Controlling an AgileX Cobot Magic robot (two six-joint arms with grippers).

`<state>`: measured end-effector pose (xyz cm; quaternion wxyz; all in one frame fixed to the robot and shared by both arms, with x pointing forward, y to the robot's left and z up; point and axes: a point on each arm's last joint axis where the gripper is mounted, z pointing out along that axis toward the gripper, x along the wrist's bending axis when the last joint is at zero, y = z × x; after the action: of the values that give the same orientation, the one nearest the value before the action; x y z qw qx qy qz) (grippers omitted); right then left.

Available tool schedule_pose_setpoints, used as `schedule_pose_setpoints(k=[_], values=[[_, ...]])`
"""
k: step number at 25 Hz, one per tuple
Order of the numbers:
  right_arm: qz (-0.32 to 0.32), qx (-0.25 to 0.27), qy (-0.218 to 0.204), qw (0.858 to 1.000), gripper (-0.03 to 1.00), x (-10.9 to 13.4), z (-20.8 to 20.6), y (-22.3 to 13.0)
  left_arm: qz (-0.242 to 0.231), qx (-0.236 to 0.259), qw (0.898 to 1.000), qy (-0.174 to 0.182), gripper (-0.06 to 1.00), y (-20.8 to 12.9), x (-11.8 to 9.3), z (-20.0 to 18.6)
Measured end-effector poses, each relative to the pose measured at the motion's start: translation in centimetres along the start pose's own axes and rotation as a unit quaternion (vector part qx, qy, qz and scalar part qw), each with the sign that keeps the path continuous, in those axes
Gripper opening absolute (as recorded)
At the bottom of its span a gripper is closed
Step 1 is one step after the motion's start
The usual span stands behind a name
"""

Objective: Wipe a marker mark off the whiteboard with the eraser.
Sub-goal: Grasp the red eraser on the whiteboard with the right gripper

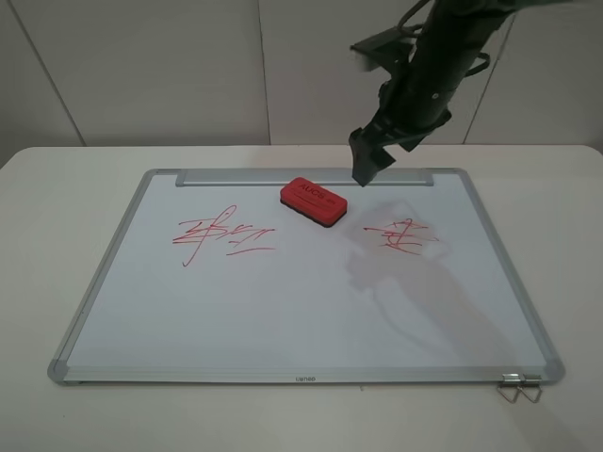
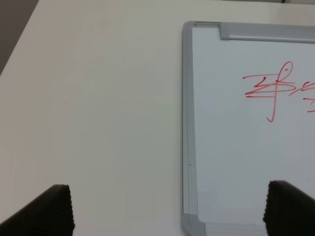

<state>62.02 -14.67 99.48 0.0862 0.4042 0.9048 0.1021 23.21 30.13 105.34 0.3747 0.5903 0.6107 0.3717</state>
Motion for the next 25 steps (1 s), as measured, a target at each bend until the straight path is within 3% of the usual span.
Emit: schedule_pose_setpoints(k=[8,18,25], values=[[-0.020,0.027,0.019,0.999,0.83,-1.1,4.5,4.8,0.000,0.000,1.000,0.000,0.77,0.0,0.0,0.0],[-0.025,0.037,0.035,0.998,0.83,2.2,8.8,7.0,0.000,0.000,1.000,0.000,0.77,0.0,0.0,0.0],[-0.042,0.054,-0.016,0.998,0.83,2.3,10.7,7.0,0.000,0.000,1.000,0.000,0.77,0.0,0.0,0.0]])
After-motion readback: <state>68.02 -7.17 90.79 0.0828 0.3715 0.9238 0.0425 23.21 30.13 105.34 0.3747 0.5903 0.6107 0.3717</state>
